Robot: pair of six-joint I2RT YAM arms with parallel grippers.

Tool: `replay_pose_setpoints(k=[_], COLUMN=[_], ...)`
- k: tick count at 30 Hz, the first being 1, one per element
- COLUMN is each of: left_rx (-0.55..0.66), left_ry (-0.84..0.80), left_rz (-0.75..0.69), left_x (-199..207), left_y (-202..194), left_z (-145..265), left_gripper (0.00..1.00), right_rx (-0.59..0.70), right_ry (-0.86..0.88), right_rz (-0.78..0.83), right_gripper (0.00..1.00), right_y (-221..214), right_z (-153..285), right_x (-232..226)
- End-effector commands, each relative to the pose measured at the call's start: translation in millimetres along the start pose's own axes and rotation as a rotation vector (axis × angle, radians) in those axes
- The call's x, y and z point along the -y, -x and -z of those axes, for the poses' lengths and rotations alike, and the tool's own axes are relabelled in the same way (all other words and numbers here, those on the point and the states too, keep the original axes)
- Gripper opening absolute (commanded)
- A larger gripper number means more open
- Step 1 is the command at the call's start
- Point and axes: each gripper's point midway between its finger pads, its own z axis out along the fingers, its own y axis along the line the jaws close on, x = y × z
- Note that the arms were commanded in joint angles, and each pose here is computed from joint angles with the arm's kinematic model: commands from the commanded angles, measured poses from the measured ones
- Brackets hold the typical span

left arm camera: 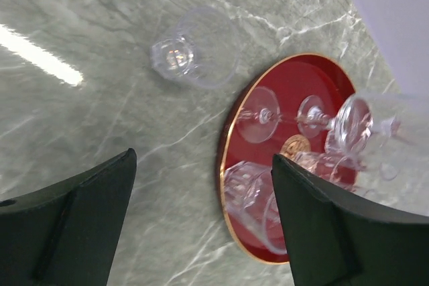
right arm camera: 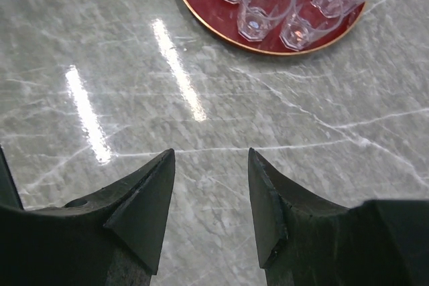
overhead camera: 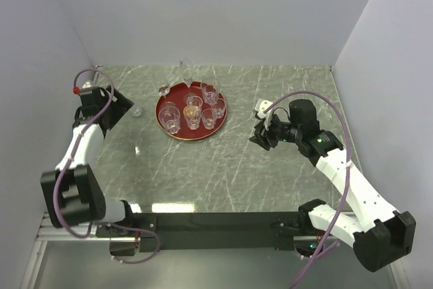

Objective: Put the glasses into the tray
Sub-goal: Grab a glass with a robot arm

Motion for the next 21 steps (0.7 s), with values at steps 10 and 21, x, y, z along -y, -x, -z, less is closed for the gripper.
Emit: replay_pose_setpoints(k=[10,21], left_rx=[-0.092,-0.122], left_ry=[0.100,0.184], left_rz=[0.139,0.118], left_x=[-1,-20], left_y=[15,12], left_z=[-66,-103], left_gripper=[0.66,0.45], right_rx=[0.088,0.080], right_ry=[0.008,-0.005], right_rz=[0.029,0.016], right_gripper=[0.55,0.55], right_y=[20,16], right_z=[7,8], right_x=[-1,4])
